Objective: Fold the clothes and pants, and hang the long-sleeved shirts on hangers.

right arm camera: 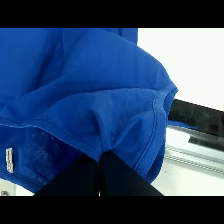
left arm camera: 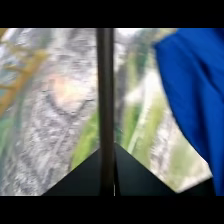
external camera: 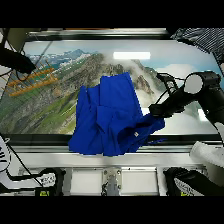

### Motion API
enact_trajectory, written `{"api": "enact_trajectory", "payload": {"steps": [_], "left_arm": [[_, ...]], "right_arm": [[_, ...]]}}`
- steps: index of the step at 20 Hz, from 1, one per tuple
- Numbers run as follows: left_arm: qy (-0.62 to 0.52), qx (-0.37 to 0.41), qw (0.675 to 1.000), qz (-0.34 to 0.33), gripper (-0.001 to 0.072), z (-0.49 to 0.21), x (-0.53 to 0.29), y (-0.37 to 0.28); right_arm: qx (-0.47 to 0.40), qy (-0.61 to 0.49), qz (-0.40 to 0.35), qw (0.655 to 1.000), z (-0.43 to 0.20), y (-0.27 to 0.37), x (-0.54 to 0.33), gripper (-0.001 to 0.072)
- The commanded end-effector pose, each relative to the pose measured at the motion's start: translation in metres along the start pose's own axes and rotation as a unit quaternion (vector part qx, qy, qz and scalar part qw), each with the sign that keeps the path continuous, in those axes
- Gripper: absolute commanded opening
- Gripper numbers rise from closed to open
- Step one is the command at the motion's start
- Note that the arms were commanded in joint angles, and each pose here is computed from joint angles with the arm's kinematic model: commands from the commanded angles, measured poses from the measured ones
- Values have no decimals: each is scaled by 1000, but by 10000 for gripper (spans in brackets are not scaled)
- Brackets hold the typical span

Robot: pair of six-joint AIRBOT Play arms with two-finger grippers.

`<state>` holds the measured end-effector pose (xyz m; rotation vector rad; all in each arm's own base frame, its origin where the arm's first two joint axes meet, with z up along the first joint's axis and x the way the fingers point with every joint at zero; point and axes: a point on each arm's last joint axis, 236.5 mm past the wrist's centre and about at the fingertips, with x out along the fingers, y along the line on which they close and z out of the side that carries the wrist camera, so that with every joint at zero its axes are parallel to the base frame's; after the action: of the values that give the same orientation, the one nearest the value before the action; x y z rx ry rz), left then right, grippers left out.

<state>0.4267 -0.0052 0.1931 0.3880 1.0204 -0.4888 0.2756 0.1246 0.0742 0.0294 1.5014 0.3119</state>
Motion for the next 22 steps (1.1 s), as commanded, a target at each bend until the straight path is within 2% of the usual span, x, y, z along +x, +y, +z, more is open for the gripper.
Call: {"api": "enact_trajectory", "payload": {"steps": [1,4,6,11,19,22], "left_arm": [[32,166,981,-98,6,-9,-5,-76],[28,287,942,-170,7,-28,6,-127],[42,315,924,-211,6,-58,15,-151],[82,315,906,-271,6,-130,18,-190],[112,307,892,-312,7,-198,38,-238],[110,284,905,-298,7,-202,65,-243]], "right_arm": [[0,0,0,1000,0,0,0,12],[0,0,0,1000,0,0,0,12],[0,0,0,1000,0,0,0,12],[0,0,0,1000,0,0,0,12],[0,0,0,1000,0,0,0,12],[0,0,0,1000,0,0,0,12]]}}
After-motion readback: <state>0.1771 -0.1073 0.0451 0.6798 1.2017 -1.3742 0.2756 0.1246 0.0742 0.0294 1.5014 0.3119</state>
